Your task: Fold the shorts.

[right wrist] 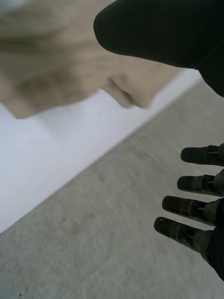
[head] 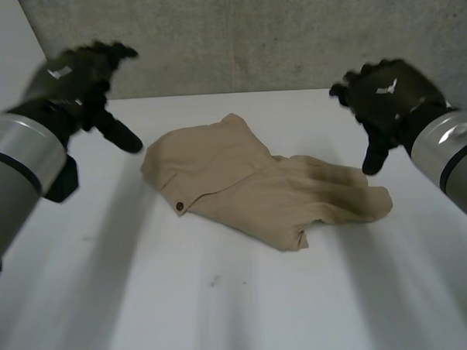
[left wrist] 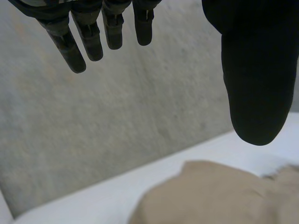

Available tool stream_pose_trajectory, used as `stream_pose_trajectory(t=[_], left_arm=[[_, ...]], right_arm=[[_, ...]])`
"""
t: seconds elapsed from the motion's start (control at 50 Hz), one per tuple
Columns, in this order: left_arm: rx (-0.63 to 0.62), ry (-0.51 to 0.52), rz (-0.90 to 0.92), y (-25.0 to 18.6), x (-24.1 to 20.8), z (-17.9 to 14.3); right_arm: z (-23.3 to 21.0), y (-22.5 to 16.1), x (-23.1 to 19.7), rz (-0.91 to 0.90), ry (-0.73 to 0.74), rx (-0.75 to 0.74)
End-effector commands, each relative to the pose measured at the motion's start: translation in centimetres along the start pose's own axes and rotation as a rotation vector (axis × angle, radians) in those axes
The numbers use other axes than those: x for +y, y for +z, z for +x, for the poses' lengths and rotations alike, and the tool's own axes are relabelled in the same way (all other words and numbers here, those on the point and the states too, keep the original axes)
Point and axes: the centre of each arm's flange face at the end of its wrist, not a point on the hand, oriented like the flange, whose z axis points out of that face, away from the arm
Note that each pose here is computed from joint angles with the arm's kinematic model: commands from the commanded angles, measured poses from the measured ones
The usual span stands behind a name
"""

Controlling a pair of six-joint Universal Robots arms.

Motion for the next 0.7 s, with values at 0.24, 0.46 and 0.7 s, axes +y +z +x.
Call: stream_pose_trajectory(t=[0.24, 0.46, 0.7], left_arm=[[0.257, 0.085, -0.218, 3.2, 13.5, 9.7], [0.307, 0.196, -0.231, 6.0, 19.9, 12.1], [0.323, 0.233, -0.206, 6.7, 21.4, 12.5]], right_arm=[[-0.4, 5.2, 11.4, -0.28, 0.052, -0.019], [-0.9, 8.0, 15.5, -0.231, 0.076, -0.008], [-1.8, 9.1, 16.5, -0.19, 0.082, -0.043]])
